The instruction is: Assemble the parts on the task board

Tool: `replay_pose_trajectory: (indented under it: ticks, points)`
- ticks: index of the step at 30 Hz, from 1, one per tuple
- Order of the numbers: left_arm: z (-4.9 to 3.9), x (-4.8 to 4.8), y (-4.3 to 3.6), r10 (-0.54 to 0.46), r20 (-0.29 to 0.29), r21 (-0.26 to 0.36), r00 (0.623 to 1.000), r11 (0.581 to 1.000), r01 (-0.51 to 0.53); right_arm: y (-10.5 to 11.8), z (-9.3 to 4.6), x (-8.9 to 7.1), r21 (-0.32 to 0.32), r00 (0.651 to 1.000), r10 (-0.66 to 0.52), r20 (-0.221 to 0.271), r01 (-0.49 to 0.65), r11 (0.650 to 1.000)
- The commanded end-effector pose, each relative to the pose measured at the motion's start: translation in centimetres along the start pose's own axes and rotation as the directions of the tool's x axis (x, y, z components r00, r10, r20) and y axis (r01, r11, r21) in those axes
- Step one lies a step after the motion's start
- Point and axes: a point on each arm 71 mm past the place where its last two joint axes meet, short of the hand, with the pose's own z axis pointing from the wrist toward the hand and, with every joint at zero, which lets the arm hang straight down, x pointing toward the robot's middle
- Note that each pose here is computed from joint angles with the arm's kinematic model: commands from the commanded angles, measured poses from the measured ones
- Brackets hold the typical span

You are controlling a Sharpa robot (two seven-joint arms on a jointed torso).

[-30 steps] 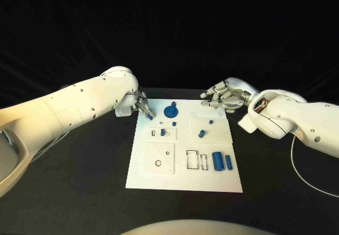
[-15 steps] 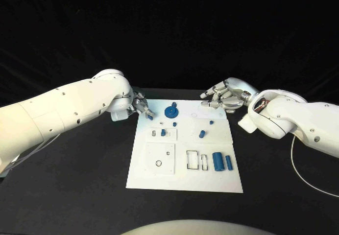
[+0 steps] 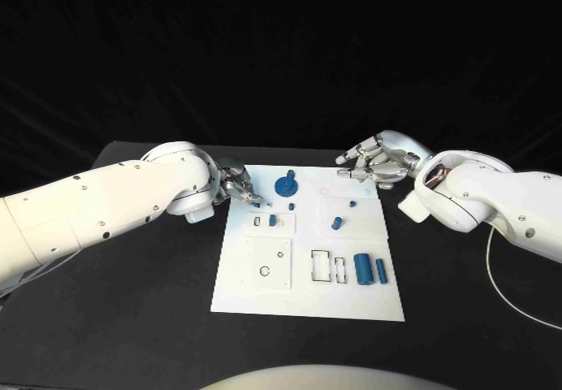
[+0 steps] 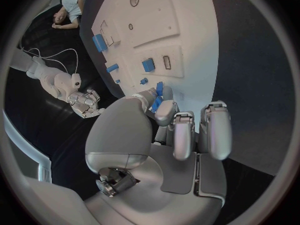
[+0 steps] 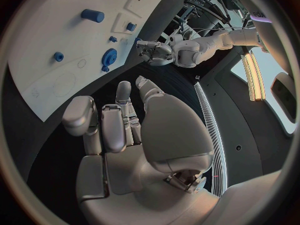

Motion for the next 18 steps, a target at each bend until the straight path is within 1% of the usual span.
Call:
replay_pose_trajectory:
  ticks: [1, 4, 8, 13, 18]
  points:
    - [-0.16, 0.17, -0.35, 0.054, 0.097, 0.061, 0.994, 0.996, -0.060, 0.0, 0.0, 0.2, -0.006, 1.000, 0.004, -0.015, -0.004, 1.000]
    - [-0.20, 0.71, -0.17, 0.073, 0.103, 0.063, 0.992, 0.995, -0.080, -0.1, -0.1, 0.2, -0.005, 1.000, 0.005, -0.016, -0.005, 1.000]
    - [-0.28, 1.20, 0.03, 0.097, 0.096, 0.060, 0.991, 0.993, -0.103, -0.1, -0.1, 0.3, -0.003, 1.000, 0.009, -0.020, -0.009, 1.000]
    - [-0.38, 1.73, 0.33, 0.135, 0.055, 0.048, 0.989, 0.989, -0.138, -0.2, -0.1, 0.3, 0.000, 1.000, 0.013, -0.023, -0.013, 1.000]
    - [-0.44, 2.05, 0.49, 0.153, 0.020, 0.043, 0.988, 0.987, -0.153, -0.3, -0.1, 0.4, 0.000, 1.000, 0.014, -0.026, -0.014, 1.000]
